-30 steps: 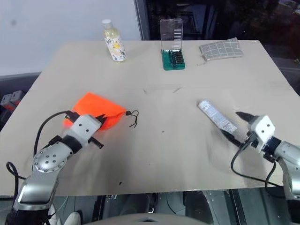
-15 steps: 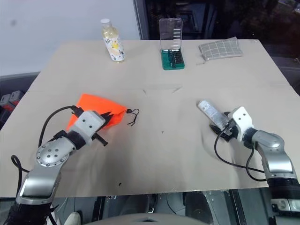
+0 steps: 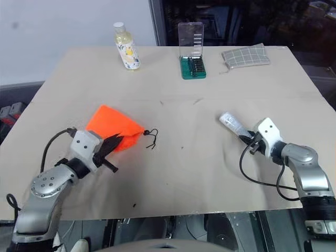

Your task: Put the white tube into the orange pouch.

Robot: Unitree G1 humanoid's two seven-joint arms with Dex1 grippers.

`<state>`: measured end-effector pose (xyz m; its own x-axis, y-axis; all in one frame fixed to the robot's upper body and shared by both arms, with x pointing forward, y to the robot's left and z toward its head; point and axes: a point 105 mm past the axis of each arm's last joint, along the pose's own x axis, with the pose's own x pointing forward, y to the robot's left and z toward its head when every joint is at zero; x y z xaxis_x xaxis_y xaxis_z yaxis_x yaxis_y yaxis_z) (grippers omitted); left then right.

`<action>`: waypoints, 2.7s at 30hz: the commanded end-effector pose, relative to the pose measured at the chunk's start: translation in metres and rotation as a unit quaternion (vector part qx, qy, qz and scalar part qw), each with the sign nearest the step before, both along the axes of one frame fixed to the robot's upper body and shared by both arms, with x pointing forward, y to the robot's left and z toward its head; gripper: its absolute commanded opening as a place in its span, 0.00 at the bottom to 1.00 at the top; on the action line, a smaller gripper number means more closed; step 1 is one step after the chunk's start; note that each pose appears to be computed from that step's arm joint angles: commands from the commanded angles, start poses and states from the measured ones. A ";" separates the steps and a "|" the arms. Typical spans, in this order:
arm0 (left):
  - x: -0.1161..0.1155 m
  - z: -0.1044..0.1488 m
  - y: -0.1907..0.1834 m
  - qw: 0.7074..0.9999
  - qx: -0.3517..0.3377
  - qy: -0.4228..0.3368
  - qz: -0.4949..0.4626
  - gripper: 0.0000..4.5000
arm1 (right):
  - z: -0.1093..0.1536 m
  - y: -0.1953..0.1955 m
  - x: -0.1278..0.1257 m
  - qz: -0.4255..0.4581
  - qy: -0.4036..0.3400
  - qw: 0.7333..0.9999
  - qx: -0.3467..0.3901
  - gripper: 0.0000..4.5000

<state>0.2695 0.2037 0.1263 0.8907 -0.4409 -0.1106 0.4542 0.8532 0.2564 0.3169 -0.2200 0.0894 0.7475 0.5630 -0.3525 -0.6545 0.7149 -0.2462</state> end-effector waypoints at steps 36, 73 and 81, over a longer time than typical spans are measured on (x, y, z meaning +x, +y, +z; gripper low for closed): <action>-0.042 0.012 -0.088 0.954 -0.191 0.104 -0.207 0.00 | 0.045 0.228 -0.001 0.273 -0.052 0.956 -0.095 0.10; 0.002 0.043 -0.125 0.921 -0.185 0.054 -0.339 0.00 | 0.068 0.204 0.007 0.376 -0.243 0.849 -0.281 0.10; 0.002 0.054 -0.152 0.889 -0.148 0.043 -0.432 0.00 | 0.076 0.172 0.015 0.297 -0.194 0.895 -0.270 0.10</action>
<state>0.2737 0.0610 0.1625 0.2750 -0.9609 0.0308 0.9596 0.2724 -0.0706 0.3301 -0.0375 0.1498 0.4498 0.7376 -0.5036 -0.6892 -0.0720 -0.7210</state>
